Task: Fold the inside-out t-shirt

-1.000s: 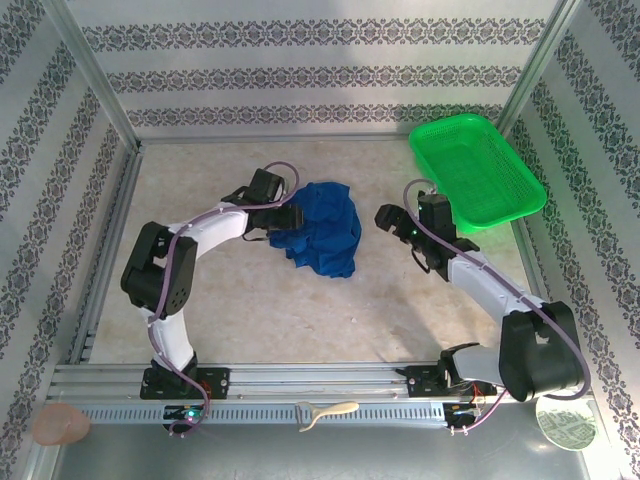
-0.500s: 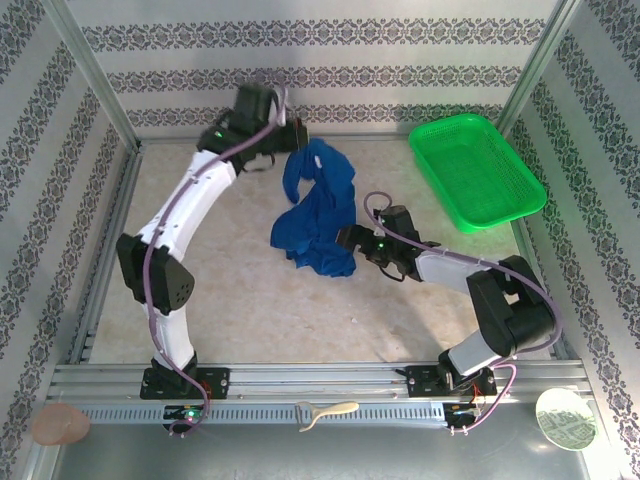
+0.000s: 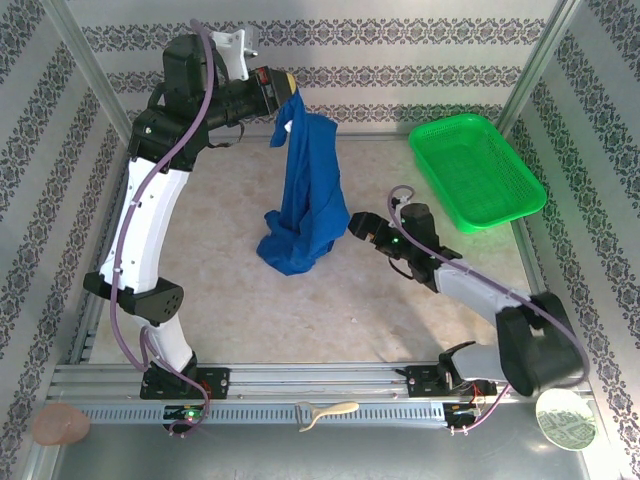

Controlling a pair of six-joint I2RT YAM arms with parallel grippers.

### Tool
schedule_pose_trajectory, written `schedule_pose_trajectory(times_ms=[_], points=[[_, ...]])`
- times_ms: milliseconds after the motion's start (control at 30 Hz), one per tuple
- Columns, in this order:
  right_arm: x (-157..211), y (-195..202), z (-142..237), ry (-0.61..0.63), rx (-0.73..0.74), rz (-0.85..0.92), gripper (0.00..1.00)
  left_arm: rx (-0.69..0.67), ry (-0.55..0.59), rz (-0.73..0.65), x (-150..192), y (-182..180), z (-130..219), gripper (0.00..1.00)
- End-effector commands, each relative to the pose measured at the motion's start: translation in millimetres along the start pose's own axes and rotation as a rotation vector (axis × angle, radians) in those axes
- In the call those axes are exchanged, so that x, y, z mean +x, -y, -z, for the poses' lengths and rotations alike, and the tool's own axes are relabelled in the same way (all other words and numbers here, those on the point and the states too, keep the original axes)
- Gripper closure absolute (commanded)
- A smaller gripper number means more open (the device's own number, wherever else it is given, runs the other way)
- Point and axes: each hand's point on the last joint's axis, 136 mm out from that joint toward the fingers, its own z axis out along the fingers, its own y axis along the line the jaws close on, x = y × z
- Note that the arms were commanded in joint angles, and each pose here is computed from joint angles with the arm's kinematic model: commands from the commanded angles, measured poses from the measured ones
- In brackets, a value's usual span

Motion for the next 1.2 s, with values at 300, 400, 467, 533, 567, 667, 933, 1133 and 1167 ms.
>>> schedule_pose_trajectory(times_ms=[300,400,467,533,567,667,933,1133,1167], points=[[-11.7,-119.5,71.3,0.185,-0.194,0.242,0.02,0.011,0.071,0.004,-19.3,13.1,25.7,1.00],[-9.8,-142.5,49.1,0.157,-0.223,0.270,0.02,0.017,0.075,0.012,-20.4,13.4,23.3,1.00],[-7.2,-155.7,29.1,0.137,-0.224,0.306,0.02,0.016,0.081,0.013,-21.8,13.6,23.9,1.00],[-6.7,-163.9,4.4,0.107,-0.211,0.319,0.06,0.005,0.077,0.015,-20.5,11.3,23.8,1.00],[-6.9,-165.7,-4.7,0.091,-0.212,0.328,0.14,-0.002,0.077,0.009,-20.2,10.3,24.9,1.00],[-28.0,-166.5,-17.0,0.072,-0.196,0.336,0.79,-0.073,0.080,-0.010,-20.6,-5.8,30.3,1.00],[-226.0,-227.6,137.2,0.461,-0.218,0.328,1.00,-0.410,0.343,0.100,-86.9,-110.0,120.7,1.00],[-265.4,-280.5,207.1,0.552,-0.244,0.413,1.00,-0.334,0.545,0.061,-117.4,-78.7,160.1,1.00],[-265.3,-283.4,210.4,0.552,-0.244,0.423,1.00,-0.335,0.560,0.055,-119.0,-76.2,164.5,1.00]])
